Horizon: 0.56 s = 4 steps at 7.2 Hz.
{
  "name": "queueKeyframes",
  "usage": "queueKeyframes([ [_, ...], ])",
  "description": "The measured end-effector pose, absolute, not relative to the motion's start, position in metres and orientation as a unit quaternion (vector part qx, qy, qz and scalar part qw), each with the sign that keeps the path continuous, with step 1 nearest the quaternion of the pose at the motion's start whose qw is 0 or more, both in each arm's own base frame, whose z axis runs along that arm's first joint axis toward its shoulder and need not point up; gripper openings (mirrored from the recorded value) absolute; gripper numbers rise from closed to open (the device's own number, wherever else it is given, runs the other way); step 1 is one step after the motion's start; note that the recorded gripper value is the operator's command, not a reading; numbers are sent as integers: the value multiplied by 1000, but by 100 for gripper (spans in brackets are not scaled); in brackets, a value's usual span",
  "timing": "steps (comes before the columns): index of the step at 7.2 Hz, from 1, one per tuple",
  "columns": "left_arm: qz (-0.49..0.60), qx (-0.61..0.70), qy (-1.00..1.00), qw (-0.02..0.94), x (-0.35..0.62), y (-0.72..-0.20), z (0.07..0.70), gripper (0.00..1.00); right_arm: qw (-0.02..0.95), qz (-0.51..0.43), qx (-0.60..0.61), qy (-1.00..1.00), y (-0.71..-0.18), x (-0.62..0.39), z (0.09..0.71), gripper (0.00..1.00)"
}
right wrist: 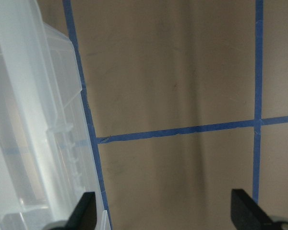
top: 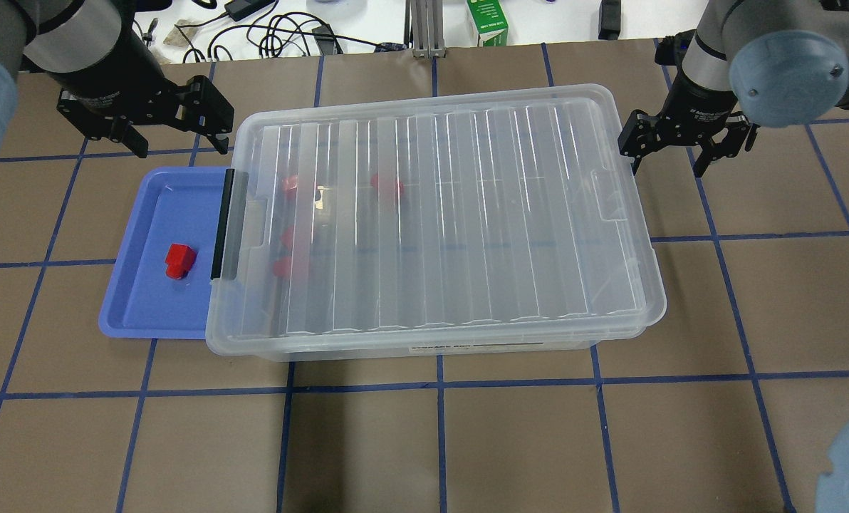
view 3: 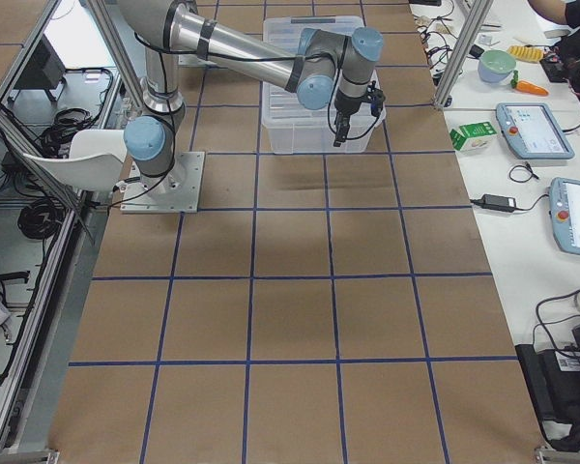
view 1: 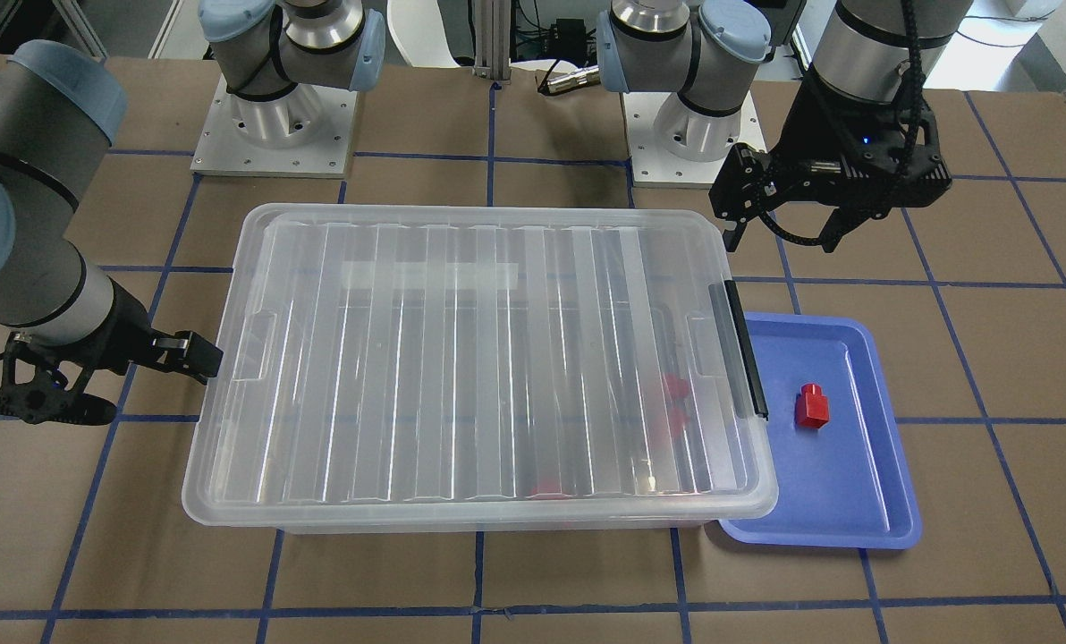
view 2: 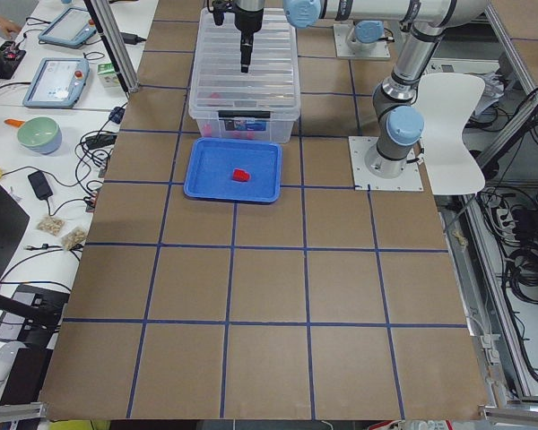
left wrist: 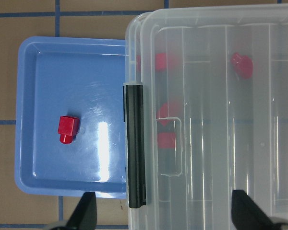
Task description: Place red block in blue tray from box
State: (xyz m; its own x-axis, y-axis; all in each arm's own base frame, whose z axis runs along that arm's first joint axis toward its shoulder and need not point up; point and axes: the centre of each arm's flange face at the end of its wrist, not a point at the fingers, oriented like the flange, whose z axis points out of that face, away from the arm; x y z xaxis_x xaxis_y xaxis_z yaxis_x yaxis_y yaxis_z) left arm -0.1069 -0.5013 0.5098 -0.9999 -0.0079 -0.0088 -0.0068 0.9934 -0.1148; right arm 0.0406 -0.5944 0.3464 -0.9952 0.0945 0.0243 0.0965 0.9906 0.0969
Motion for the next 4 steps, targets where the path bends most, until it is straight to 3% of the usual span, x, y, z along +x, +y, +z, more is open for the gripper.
queueKeyframes([
  [4, -58, -4, 998, 5, -107, -501, 510, 100, 18, 26, -26, -999, -586, 34, 436, 100],
])
